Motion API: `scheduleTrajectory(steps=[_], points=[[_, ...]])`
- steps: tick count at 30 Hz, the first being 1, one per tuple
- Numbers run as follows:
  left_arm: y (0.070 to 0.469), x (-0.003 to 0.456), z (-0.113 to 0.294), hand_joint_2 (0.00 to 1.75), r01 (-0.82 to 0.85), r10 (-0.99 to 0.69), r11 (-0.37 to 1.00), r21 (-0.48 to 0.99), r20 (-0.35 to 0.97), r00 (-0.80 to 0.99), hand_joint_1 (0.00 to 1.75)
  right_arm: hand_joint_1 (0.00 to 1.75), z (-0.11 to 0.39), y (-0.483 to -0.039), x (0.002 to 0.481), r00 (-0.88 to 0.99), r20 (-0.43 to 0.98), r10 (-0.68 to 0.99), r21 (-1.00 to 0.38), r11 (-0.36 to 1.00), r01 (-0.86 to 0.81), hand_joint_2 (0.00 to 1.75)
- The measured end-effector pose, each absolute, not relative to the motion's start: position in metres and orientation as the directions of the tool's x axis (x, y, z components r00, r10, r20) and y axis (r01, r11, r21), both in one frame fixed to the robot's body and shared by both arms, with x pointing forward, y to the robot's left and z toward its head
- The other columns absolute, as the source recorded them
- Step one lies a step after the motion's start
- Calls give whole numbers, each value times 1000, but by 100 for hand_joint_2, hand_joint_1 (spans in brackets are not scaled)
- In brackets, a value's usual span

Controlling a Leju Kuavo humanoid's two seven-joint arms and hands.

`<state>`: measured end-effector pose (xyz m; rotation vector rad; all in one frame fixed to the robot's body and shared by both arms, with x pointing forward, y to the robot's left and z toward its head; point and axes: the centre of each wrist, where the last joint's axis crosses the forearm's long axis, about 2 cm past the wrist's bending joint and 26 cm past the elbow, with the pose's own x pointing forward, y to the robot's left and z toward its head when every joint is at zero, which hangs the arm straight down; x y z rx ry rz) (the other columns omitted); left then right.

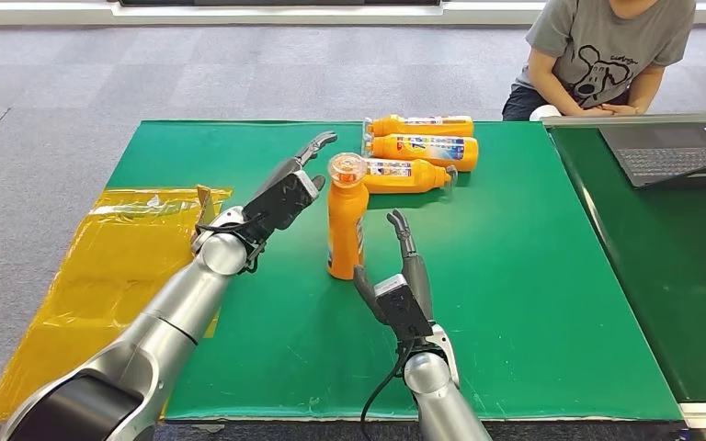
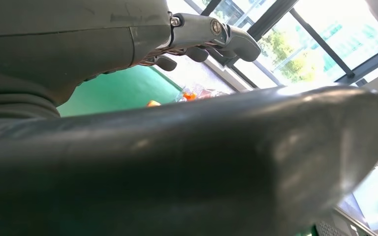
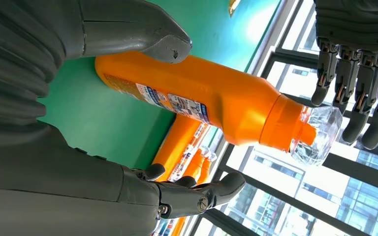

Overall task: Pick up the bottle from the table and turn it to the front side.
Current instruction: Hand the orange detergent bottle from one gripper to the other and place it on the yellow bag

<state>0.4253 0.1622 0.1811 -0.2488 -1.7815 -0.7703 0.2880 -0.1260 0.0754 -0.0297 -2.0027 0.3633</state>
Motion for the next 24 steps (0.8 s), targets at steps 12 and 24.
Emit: scheduleTrajectory(steps=[12, 24], points=[[164, 425, 178, 0, 490, -307, 751, 443, 891, -335, 0, 0, 77, -124, 288, -456, 872, 177, -272, 951, -150, 175], [152, 419, 160, 0, 534, -328, 732, 423, 906, -269, 0, 0, 81, -116, 287, -473, 866, 165, -278, 943, -181, 175]])
